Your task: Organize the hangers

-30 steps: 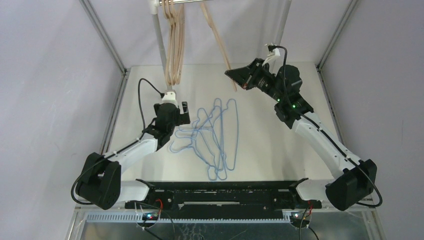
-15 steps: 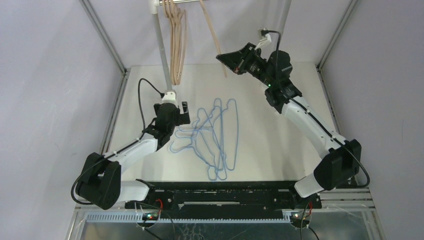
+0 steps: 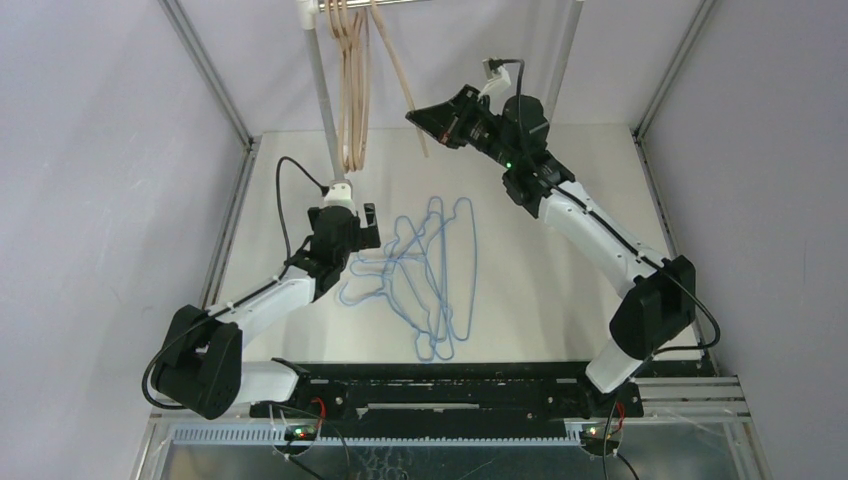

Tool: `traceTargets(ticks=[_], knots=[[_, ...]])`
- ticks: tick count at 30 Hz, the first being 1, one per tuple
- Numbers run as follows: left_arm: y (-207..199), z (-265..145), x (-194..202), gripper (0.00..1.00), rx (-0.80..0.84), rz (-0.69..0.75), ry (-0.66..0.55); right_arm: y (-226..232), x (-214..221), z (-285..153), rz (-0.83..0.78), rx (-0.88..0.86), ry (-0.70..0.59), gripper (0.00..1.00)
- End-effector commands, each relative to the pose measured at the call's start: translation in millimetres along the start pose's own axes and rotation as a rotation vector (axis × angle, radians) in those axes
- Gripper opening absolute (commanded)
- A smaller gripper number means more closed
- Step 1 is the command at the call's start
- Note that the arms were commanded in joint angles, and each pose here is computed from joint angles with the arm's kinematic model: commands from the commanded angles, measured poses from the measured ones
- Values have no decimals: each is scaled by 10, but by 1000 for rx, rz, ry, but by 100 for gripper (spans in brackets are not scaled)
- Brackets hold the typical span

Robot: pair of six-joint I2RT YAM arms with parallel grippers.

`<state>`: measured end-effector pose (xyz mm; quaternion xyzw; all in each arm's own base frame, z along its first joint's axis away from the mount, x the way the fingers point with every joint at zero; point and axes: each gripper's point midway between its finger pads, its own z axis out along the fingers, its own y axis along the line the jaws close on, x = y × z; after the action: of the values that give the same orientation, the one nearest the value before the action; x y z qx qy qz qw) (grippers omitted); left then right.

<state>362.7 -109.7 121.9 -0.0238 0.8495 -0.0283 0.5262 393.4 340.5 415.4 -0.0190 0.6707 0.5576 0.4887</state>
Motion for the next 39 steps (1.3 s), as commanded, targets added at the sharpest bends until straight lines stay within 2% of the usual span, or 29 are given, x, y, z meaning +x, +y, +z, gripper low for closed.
traceTargets(ticks=[1,14,27,30,31,34,35,39], knots=[[-22,-34,-120,100,17,-21,-44,248,-232,106,-9,-55,-69,0],[-30,-36,-129,100,20,-21,-46,3,-88,396,62,-25,-25,0],[-40,-18,-122,99,23,-22,-42,1,303,578,13,-6,120,4],[-42,-21,-116,99,24,-23,-41,-55,384,543,3,5,137,11],[-42,-20,-114,100,25,-23,-40,-65,385,517,2,11,129,17],[-44,-21,-117,99,26,-23,-41,-99,325,395,-47,53,92,48],[-47,-22,-118,100,26,-23,-41,-91,302,361,-64,59,81,55],[-41,-19,-118,99,24,-23,-41,-98,243,224,-113,85,63,63]])
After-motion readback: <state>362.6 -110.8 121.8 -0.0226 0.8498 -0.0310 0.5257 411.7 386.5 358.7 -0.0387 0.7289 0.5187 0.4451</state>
